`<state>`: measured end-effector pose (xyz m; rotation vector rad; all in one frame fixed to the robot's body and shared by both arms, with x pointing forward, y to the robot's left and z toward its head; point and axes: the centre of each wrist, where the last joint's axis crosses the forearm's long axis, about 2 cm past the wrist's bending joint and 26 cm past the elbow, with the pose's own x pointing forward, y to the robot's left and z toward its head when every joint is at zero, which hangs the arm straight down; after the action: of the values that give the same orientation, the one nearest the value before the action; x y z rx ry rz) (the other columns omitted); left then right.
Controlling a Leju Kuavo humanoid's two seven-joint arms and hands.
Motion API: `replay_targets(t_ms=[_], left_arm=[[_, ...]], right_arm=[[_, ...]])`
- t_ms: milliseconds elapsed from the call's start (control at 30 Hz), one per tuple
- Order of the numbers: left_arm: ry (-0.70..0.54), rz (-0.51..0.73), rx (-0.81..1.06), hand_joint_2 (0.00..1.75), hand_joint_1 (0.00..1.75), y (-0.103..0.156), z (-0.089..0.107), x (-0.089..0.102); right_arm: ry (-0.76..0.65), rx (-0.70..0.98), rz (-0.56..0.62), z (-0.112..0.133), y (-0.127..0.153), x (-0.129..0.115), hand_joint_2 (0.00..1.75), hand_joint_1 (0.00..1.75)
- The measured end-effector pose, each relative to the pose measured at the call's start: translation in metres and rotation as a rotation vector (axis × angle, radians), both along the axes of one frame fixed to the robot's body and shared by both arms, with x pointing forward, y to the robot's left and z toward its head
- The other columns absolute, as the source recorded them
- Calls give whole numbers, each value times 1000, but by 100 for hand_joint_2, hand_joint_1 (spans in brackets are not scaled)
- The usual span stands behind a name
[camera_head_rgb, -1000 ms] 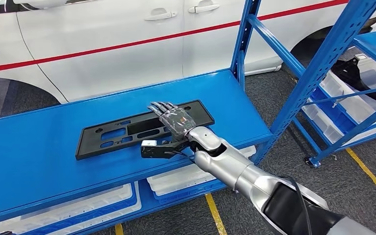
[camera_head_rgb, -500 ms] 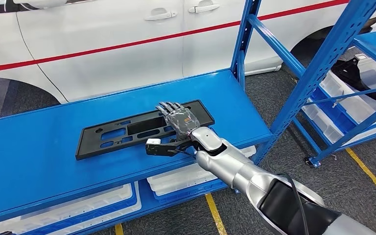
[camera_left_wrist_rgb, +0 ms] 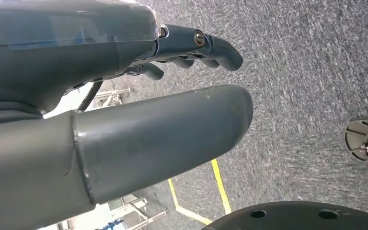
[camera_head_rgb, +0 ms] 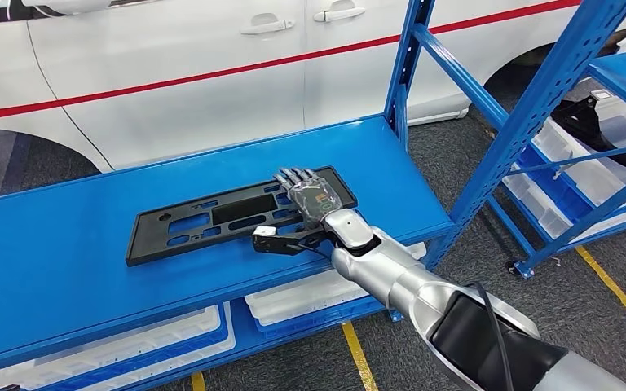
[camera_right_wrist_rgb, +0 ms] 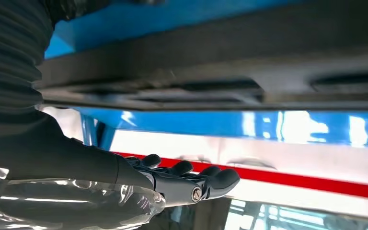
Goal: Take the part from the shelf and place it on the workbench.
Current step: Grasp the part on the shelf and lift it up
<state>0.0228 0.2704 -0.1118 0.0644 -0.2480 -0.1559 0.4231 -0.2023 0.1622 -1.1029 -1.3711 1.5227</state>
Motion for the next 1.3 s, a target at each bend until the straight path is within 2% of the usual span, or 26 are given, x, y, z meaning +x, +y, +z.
replay_targets(t_ms=[167, 367, 1300], left_arm=[[0, 10, -1, 0, 0, 1, 0, 0], [1, 47, -4, 0, 0, 2, 0, 1], [-17, 77, -2, 0, 0, 5, 0, 0]], right_arm=[[38, -17, -36, -9, -7, 0, 175, 175], [58, -5, -56, -8, -12, 2, 175, 175], [54, 31, -47, -6, -12, 1, 175, 175]])
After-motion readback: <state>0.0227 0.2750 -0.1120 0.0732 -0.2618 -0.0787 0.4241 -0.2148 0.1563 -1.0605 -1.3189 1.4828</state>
